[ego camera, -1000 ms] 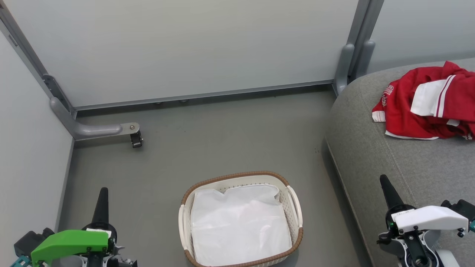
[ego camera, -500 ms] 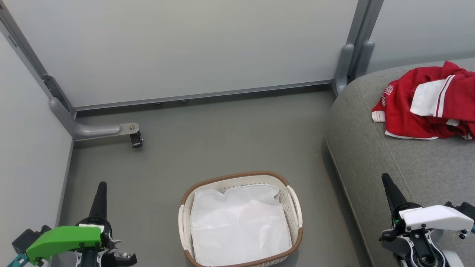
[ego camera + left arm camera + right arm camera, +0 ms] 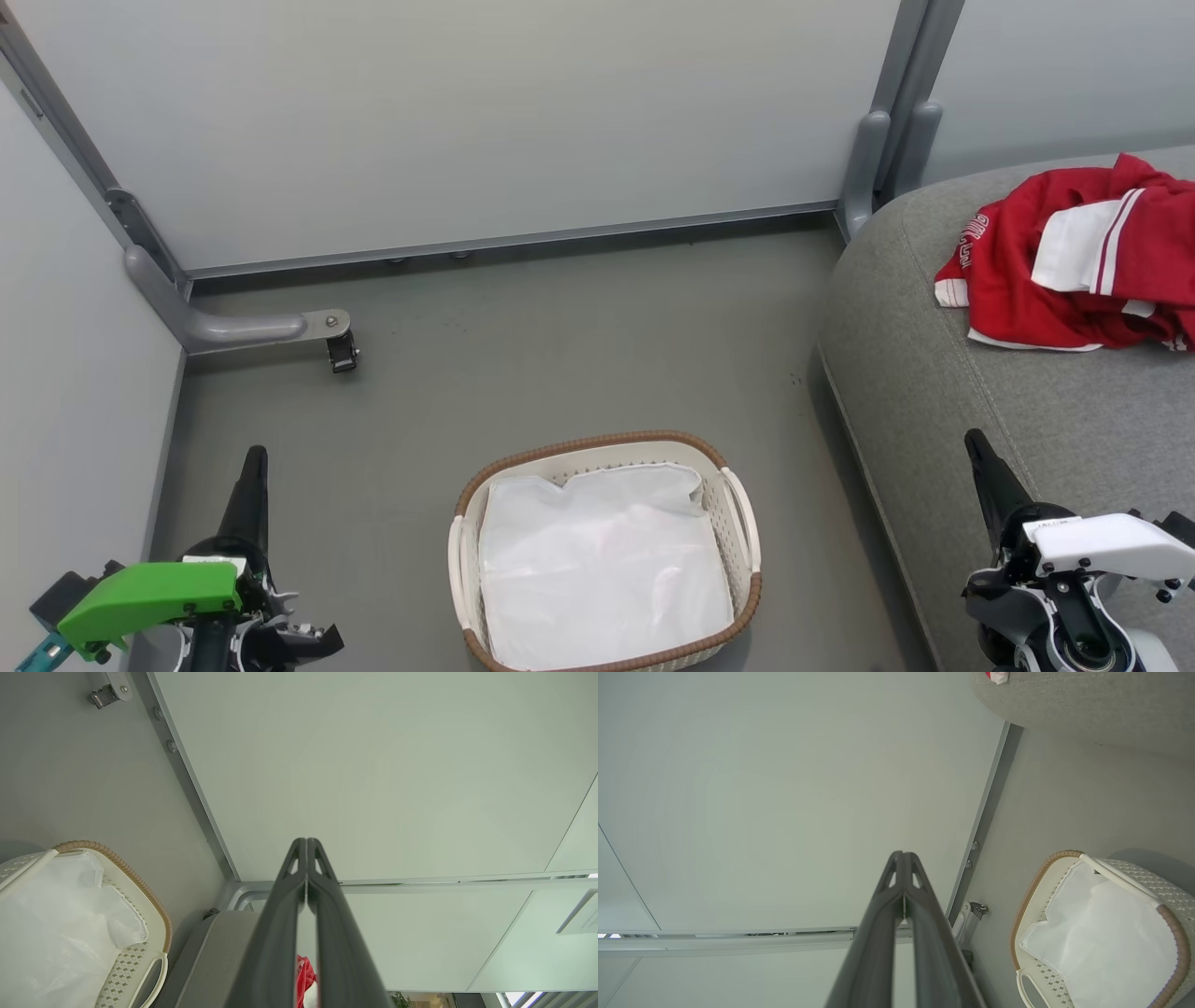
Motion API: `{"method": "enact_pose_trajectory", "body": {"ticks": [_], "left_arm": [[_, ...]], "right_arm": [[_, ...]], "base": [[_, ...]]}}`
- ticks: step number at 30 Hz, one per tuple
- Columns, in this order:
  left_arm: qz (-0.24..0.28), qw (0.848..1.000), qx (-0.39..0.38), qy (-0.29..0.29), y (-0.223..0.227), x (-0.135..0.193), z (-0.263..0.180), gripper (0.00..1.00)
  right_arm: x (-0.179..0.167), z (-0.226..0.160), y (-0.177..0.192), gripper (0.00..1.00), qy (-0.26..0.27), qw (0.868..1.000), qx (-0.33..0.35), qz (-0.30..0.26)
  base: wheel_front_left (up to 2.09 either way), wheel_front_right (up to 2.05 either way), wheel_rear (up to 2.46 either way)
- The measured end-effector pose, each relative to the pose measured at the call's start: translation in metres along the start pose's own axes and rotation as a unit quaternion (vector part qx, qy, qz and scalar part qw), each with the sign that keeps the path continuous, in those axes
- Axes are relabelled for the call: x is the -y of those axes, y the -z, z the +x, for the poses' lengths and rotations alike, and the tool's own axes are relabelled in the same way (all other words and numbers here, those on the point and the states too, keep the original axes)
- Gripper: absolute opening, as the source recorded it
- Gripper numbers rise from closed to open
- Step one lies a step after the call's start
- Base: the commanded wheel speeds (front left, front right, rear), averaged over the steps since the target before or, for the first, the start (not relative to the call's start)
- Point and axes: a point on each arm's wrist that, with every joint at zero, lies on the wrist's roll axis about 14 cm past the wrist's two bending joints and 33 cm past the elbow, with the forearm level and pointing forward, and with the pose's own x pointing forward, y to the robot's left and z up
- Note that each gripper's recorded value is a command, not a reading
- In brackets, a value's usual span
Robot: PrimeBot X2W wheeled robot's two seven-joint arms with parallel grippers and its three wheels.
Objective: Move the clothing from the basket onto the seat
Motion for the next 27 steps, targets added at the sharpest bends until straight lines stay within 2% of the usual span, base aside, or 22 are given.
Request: {"method": "enact_pose_trajectory", "body": {"ticks": [13,27], "left_arm": [[-0.041,0.999,-0.002,0.015,-0.0014,0.008,0.004,0.0],[-0.041,0.999,-0.002,0.015,-0.0015,0.0085,0.0043,0.0]], "right_arm": [[-0.0031,0.0002,-0.0033,0.0,-0.007,0.999,0.001,0.044],[-0.0033,0.0003,-0.0032,0.0,-0.008,0.999,0.001,0.044]], "base": [[0.0,0.0,0.0],[0.0,0.0,0.0]]}}
